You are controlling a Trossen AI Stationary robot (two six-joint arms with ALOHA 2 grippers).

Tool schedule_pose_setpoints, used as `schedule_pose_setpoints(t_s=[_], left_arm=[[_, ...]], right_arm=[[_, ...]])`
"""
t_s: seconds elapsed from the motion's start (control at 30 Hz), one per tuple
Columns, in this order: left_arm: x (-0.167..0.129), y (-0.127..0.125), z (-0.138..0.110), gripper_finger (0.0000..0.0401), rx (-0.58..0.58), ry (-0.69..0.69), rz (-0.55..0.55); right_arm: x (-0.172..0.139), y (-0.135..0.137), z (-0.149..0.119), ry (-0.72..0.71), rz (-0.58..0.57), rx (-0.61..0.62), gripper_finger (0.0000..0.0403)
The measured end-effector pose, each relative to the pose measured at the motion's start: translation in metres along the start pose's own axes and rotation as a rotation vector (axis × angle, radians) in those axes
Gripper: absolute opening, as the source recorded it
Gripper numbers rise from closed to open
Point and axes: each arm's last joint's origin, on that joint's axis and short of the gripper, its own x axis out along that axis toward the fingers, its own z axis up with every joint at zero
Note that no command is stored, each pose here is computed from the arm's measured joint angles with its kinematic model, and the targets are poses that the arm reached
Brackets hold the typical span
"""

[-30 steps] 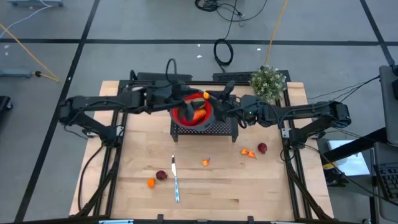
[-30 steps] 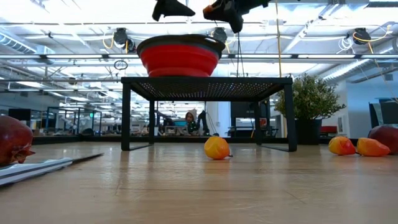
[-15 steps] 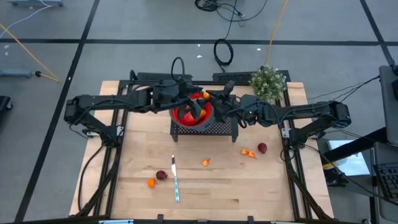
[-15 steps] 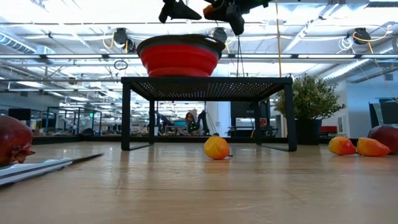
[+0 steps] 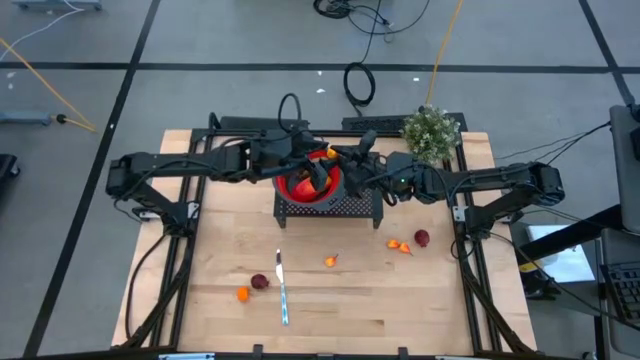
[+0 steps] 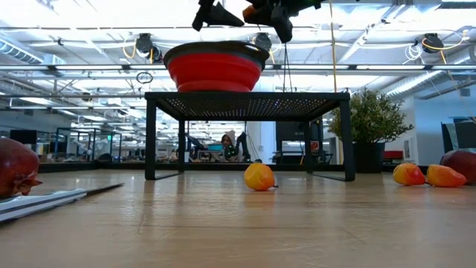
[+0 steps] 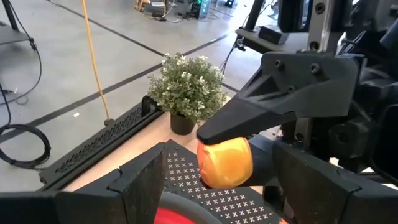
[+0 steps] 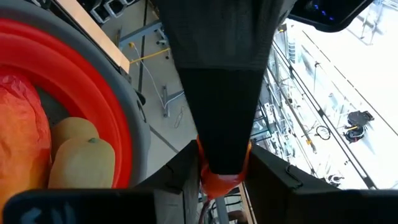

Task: Pick & Place Fruit
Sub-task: Put the top right peach into the strainer on the shelf

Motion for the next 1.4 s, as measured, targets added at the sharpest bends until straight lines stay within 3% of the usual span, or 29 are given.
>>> schedule_pose_setpoints(t_s=[0.43, 1.0, 1.4], left_arm=[[-0.0005, 0.0009, 0.0007, 0.0290, -0.021, -0.011, 0.025], [0.0003, 0.0031, 0.0016, 0.0106, -0.002, 0.016, -0.050], [0.0006, 0.0046, 0.0021, 0.0080, -0.022, 0.023, -0.065]], right_arm=[[-0.0001, 0.0002, 0.0000, -0.001, 0.001, 0.004, 0.0100], [-0.0002, 0.0005, 0.0001, 0.003, 0.001, 0.008, 0.0101], [-0.0003, 0.0011, 0.0002, 0.001, 0.007, 0.084, 0.0121]])
